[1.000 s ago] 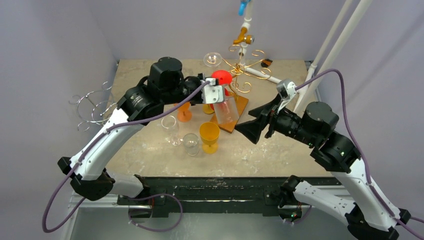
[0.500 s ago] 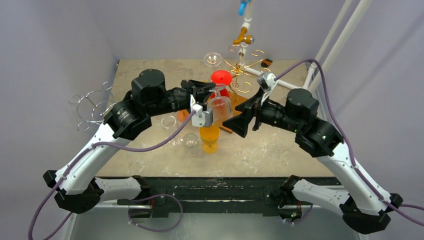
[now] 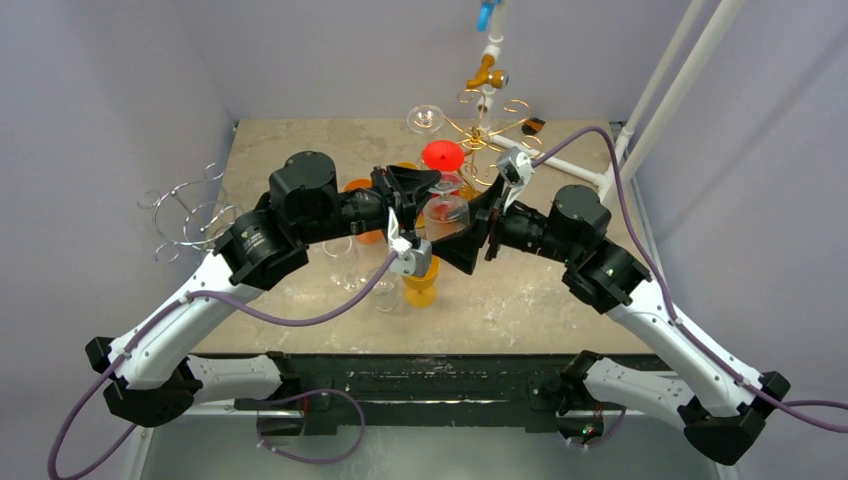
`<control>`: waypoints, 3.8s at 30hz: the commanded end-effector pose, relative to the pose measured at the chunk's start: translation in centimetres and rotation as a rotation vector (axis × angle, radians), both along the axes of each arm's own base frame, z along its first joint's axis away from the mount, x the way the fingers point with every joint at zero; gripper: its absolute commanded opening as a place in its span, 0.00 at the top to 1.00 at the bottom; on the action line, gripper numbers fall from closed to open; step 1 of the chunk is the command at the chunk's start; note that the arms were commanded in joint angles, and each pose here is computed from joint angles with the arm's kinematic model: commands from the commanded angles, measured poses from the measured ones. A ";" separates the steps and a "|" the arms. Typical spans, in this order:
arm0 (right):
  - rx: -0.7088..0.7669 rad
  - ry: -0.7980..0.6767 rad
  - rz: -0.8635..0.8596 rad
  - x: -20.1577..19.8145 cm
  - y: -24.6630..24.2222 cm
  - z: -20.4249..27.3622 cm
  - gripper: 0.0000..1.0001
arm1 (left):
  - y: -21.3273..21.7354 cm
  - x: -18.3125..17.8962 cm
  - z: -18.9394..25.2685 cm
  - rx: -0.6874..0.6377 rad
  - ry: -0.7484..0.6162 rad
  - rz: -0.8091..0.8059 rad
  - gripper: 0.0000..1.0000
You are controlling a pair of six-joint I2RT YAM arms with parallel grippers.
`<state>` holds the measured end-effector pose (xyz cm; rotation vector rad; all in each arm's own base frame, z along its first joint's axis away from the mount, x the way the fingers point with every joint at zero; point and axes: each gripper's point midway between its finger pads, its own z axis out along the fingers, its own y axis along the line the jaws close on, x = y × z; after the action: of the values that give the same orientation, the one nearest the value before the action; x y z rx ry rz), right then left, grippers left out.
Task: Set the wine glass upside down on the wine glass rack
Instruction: Turn the wine glass upside down at the wine rack.
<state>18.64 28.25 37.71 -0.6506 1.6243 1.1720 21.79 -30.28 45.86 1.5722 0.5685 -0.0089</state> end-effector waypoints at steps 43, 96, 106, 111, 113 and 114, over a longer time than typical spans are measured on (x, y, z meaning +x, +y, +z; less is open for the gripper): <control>-0.198 -0.242 -0.643 10.3 -12.1 -4.7 0.69 | 4.5 -1.1 3.2 -0.203 0.274 0.196 0.07; -0.128 -0.316 -0.415 13.0 -8.7 -3.5 0.75 | 4.7 -1.0 2.1 -0.187 0.270 0.205 0.07; -0.125 -0.381 -0.379 12.1 -8.5 -3.5 0.80 | 4.6 -1.0 2.2 -0.189 0.269 0.205 0.07; -0.120 -0.392 -0.364 12.0 -8.2 -4.0 0.82 | 4.7 -1.0 2.2 -0.192 0.269 0.208 0.07; -0.113 -0.397 -0.360 12.0 -8.1 -4.2 0.82 | 4.7 -0.9 2.1 -0.190 0.270 0.209 0.07; -0.107 -0.406 -0.355 11.9 -8.0 -4.2 0.83 | 4.6 -1.0 2.2 -0.191 0.269 0.207 0.07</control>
<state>30.92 19.81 28.27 -0.5614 1.6224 0.6499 20.84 -26.21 47.12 1.3748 0.9072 -0.1232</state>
